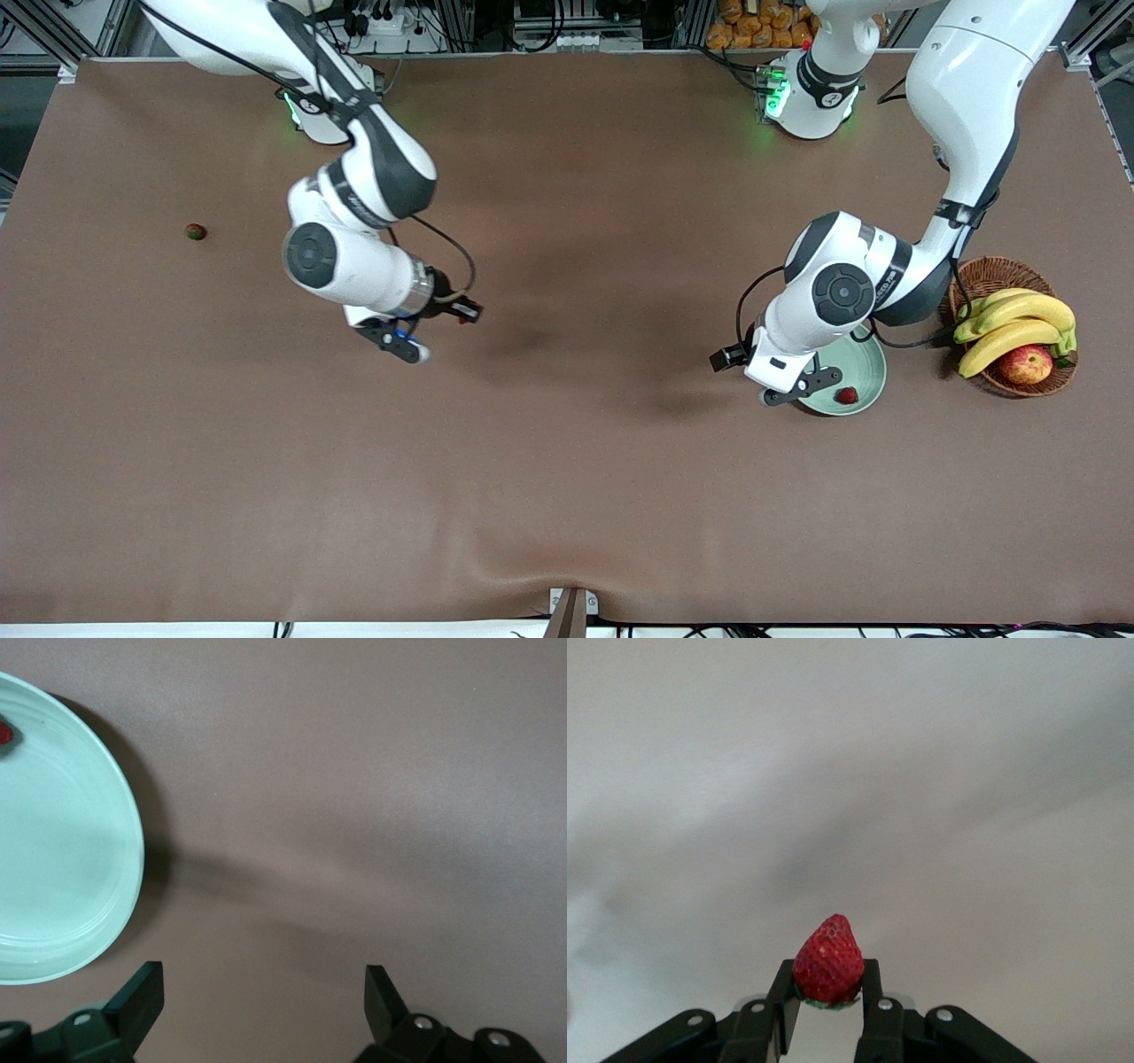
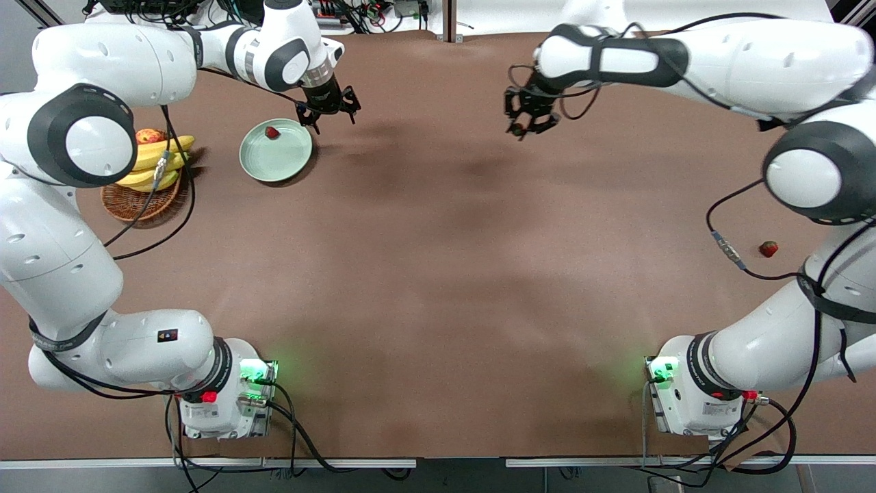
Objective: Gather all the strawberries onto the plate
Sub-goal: 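Set the second strawberry mid-table with the right gripper while the left gripper returns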
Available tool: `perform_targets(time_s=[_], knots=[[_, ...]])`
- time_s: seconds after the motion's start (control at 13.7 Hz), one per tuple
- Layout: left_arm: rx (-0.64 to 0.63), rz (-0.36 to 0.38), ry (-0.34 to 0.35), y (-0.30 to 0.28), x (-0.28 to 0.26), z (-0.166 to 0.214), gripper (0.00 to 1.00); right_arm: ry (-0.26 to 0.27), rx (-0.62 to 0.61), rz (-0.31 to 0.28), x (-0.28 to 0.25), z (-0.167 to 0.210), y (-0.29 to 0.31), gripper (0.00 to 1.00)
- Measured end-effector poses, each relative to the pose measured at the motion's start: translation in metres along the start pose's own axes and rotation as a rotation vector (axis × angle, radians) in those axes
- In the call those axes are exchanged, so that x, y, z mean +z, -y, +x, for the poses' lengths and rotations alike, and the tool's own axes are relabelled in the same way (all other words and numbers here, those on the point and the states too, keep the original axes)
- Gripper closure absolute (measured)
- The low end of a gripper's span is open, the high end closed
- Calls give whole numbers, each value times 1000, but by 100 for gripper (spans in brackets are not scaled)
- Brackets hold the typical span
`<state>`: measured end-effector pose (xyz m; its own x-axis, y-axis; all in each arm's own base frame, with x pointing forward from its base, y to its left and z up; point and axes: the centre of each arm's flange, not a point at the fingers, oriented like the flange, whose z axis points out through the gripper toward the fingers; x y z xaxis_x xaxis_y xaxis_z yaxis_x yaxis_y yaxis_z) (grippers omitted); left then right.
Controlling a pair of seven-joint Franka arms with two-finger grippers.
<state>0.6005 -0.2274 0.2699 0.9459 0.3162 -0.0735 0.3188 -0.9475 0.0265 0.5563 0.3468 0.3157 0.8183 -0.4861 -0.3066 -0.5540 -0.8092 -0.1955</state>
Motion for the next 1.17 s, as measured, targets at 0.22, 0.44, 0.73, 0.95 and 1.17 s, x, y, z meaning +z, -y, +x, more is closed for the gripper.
perform_targets(time_s=[0.22, 0.44, 0.73, 0.95, 1.17], knots=[[-1, -3, -3, 0, -1, 1, 0, 2, 87, 61, 62, -46, 55, 67], [-3, -7, -6, -1, -3, 2, 0, -19, 126, 109, 134, -82, 84, 67], [-14, -13, -9, -1, -5, 3, 0, -21, 138, 141, 195, -85, 88, 63], [-22, -20, -13, -3, -6, 3, 0, -27, 146, 169, 201, -81, 95, 33], [-41, -26, -16, -8, -6, 0, 0, -23, 179, 133, 178, -50, 97, 2]])
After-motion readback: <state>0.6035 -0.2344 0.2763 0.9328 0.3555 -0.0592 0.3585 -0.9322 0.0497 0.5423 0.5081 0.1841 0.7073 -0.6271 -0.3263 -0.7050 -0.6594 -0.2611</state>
